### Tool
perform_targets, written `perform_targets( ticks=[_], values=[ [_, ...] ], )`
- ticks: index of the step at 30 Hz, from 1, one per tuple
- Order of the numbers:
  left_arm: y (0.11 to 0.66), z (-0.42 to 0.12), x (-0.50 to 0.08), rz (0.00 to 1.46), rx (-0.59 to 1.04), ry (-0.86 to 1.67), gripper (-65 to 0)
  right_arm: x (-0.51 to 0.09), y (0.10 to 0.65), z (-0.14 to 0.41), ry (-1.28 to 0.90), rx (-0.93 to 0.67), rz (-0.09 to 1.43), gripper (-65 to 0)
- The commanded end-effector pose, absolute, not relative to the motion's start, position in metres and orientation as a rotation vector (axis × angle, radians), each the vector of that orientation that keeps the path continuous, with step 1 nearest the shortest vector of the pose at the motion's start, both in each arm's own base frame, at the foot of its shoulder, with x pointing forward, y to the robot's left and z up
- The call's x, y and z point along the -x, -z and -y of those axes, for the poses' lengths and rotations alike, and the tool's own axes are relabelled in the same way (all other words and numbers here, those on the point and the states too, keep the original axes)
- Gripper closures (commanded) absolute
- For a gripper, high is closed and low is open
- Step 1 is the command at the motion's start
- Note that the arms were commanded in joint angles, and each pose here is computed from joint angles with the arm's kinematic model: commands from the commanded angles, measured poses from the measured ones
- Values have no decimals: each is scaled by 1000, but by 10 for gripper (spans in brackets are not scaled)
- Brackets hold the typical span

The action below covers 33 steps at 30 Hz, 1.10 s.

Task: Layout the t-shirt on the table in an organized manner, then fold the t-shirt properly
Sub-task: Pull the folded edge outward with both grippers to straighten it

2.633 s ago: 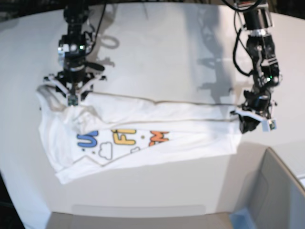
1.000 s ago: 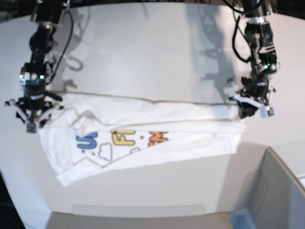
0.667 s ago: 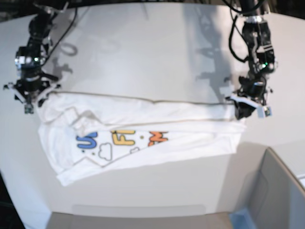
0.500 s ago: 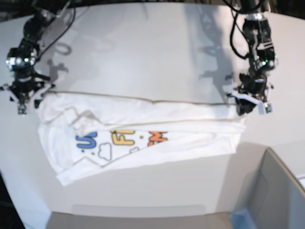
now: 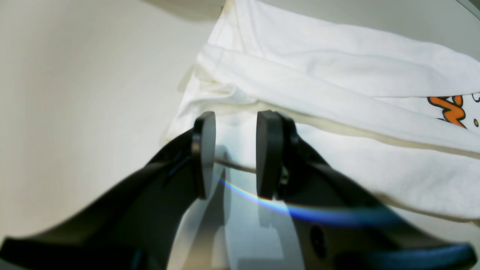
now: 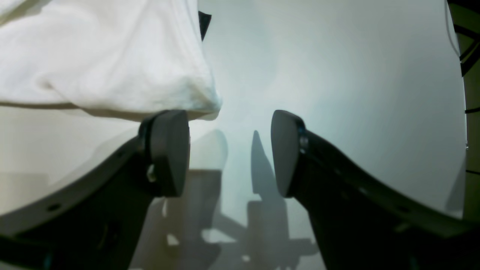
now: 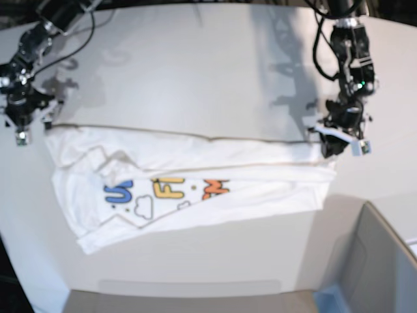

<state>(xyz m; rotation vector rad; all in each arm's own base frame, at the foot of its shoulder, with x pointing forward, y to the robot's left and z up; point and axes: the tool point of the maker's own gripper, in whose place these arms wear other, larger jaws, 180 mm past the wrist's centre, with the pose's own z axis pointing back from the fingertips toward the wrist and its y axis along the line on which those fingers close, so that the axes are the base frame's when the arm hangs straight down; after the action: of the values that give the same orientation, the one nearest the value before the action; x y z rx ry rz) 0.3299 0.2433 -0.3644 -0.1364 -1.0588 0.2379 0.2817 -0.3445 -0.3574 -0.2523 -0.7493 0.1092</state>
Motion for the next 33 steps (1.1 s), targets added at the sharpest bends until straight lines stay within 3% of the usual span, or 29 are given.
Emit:
perform_targets(
  ticks=[1, 5, 11, 23, 33],
  values=[
    [346, -240, -338, 1123, 149, -232, -196, -292, 338, 349, -123, 272, 809, -352],
    [340, -230, -336, 1140, 166, -230, -199, -289, 334, 355, -73, 258, 841, -353],
    [334, -225, -333, 1153, 167, -211, -256, -288, 330, 359, -29, 233, 879, -353],
    [340, -224, -330, 1111, 170, -207, -256, -310, 324, 344, -13, 185, 927, -352],
    [341, -223, -330, 1105, 174, -209, -256, -311, 334, 339, 9, 166, 741, -352]
  ],
)
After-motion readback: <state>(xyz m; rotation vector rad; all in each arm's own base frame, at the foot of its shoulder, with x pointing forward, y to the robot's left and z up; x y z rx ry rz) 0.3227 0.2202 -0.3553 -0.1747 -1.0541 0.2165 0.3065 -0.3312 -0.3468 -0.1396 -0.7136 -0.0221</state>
